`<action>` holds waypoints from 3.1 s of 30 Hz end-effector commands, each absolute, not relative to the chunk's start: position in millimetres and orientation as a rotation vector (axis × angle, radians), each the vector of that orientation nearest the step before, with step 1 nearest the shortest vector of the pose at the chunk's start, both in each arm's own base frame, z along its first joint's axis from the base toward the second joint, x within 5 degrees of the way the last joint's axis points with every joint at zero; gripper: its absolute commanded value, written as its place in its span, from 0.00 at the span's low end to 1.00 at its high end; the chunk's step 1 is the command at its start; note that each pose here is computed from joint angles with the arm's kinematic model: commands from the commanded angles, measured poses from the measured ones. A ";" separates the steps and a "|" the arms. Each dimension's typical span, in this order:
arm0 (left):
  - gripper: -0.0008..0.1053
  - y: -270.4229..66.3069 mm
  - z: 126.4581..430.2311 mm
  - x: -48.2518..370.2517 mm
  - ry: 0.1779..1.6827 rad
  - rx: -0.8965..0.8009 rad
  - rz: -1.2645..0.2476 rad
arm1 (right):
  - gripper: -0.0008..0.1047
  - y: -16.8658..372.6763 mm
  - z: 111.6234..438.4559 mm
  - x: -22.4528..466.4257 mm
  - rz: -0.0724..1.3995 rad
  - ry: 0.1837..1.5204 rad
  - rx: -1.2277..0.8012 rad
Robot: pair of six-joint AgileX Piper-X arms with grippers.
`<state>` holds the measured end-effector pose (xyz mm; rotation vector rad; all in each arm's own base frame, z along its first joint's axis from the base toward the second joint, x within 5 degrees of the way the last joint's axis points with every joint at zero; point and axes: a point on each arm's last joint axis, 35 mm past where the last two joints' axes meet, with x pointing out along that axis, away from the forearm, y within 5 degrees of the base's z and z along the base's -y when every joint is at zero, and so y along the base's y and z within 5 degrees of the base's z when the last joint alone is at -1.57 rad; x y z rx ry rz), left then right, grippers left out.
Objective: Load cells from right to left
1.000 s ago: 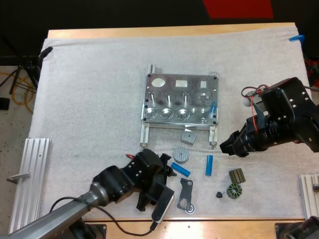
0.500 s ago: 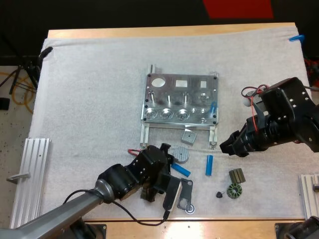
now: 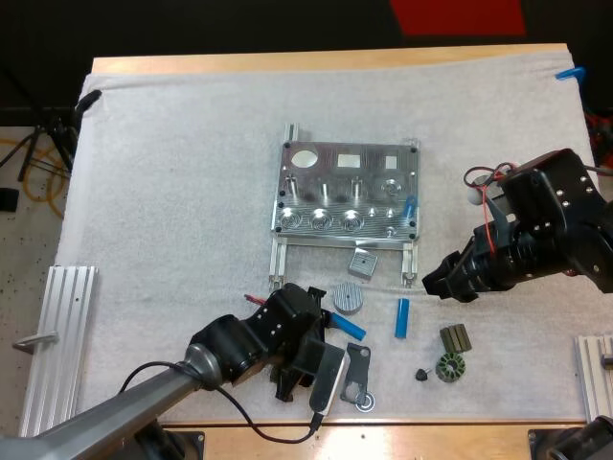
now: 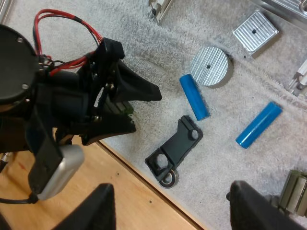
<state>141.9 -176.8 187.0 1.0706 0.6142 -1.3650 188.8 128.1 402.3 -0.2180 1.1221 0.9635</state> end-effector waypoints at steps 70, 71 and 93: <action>0.01 -175.7 140.0 183.9 0.910 0.873 -1.120 | 0.50 127.6 406.2 188.0 0.985 1.093 -0.203; 0.01 -174.4 144.6 181.6 0.920 0.843 -1.122 | 0.50 127.6 406.3 188.6 0.976 1.089 -0.206; 0.01 -137.0 264.4 139.9 0.583 0.518 -0.993 | 0.50 148.8 348.3 208.6 1.120 1.084 0.142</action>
